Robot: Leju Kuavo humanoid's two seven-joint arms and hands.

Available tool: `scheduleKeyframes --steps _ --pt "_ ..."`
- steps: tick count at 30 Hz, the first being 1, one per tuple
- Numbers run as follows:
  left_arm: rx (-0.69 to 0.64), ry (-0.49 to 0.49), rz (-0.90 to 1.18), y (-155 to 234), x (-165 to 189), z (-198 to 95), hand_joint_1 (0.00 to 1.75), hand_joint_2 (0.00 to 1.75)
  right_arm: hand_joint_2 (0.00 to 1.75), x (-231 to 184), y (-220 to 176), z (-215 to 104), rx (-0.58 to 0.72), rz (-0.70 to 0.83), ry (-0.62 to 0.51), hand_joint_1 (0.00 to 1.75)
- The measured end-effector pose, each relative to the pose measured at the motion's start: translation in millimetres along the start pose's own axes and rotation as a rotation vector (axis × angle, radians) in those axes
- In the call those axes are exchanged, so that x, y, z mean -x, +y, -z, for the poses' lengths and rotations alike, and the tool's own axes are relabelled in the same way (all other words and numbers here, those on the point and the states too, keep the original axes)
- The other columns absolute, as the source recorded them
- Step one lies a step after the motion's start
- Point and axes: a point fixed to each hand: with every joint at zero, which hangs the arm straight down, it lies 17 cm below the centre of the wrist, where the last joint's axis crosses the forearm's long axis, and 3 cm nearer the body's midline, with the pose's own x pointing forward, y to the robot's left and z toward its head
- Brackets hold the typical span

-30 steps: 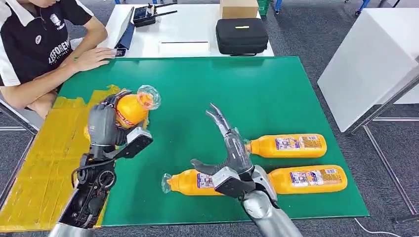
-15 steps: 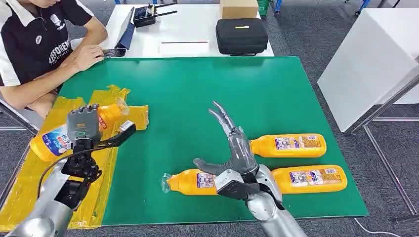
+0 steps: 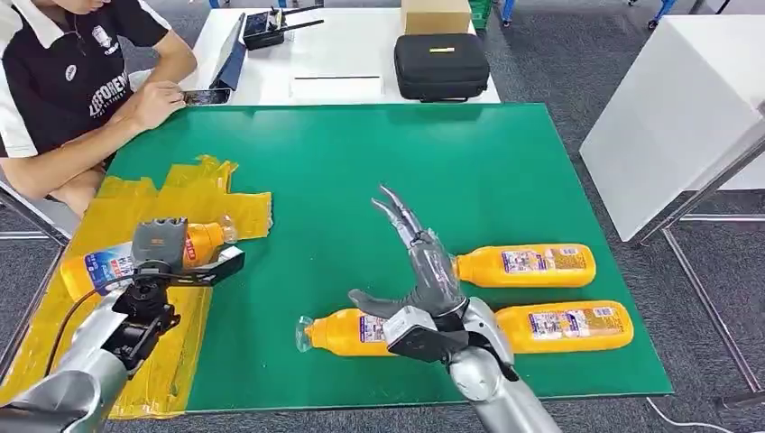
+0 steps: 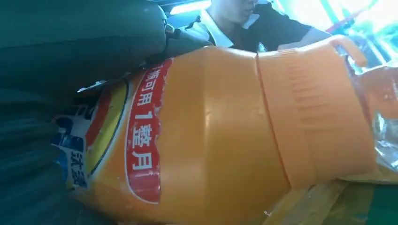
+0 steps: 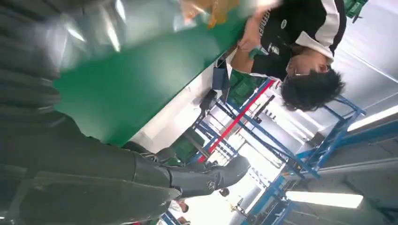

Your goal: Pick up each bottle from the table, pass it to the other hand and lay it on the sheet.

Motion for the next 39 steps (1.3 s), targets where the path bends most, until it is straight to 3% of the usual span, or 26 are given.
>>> scheduleKeyframes --steps 14,16,22,33,39 --pt "0.029 -0.010 -0.001 -6.1 -1.5 1.0 1.75 1.75 1.75 3.8 0.8 4.2 -0.012 -0.012 0.005 0.00" --pt "0.030 -0.025 -0.008 -6.2 -3.5 1.2 0.00 1.75 1.75 5.6 1.8 3.9 -0.017 -0.018 0.012 0.00" --pt "-0.018 -0.035 -0.082 -0.5 -8.7 -1.1 0.00 1.75 1.75 18.7 9.4 2.6 -0.064 -0.103 0.060 0.00" --pt "-0.135 -0.162 -0.740 41.4 -66.2 -19.9 0.00 1.75 1.75 53.0 42.1 -24.2 -0.337 -0.401 0.121 0.00" --pt "-0.213 -0.192 -0.849 69.4 -73.0 -37.0 0.00 1.75 1.75 68.1 40.8 -45.2 -0.391 -0.473 0.139 0.00"
